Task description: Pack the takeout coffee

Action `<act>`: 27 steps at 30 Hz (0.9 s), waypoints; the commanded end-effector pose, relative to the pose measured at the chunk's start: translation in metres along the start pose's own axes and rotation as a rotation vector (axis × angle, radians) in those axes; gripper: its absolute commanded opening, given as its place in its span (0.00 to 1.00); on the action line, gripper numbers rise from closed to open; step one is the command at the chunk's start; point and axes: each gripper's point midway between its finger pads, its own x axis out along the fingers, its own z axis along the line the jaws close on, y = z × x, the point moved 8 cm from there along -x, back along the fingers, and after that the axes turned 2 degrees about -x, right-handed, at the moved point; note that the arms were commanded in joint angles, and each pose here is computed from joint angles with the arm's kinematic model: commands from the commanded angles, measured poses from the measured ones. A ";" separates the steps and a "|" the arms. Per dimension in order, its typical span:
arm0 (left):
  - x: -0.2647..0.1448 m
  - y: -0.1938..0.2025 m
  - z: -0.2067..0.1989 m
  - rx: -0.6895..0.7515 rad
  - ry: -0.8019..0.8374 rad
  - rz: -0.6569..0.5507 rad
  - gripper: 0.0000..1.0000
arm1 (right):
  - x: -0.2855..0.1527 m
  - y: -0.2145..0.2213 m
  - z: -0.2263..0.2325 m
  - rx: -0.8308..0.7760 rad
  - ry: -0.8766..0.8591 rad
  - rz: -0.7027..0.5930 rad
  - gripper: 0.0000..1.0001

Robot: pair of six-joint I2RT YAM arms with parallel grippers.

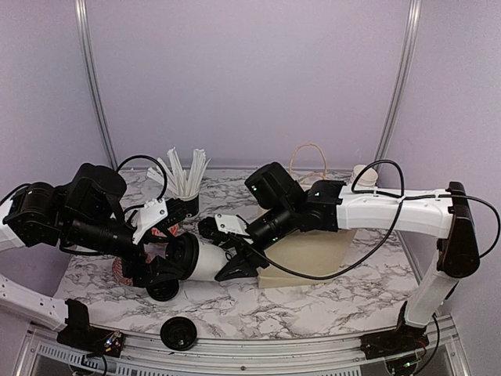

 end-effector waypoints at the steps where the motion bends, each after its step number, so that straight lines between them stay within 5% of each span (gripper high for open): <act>1: -0.002 -0.007 -0.004 0.019 0.037 -0.021 0.84 | -0.005 -0.009 0.004 -0.021 -0.011 -0.028 0.67; 9: 0.002 -0.007 -0.005 0.025 0.049 -0.013 0.74 | -0.008 -0.013 0.003 -0.021 -0.005 -0.037 0.69; 15: -0.009 -0.011 -0.005 0.019 0.053 -0.039 0.68 | -0.025 -0.027 0.002 -0.058 0.044 -0.009 0.88; 23: -0.041 -0.018 0.004 -0.014 -0.050 -0.088 0.68 | -0.105 -0.098 0.014 -0.184 0.121 -0.086 0.99; 27: -0.056 -0.030 0.008 -0.016 -0.090 -0.138 0.68 | -0.169 -0.108 -0.022 -0.123 0.328 -0.152 0.99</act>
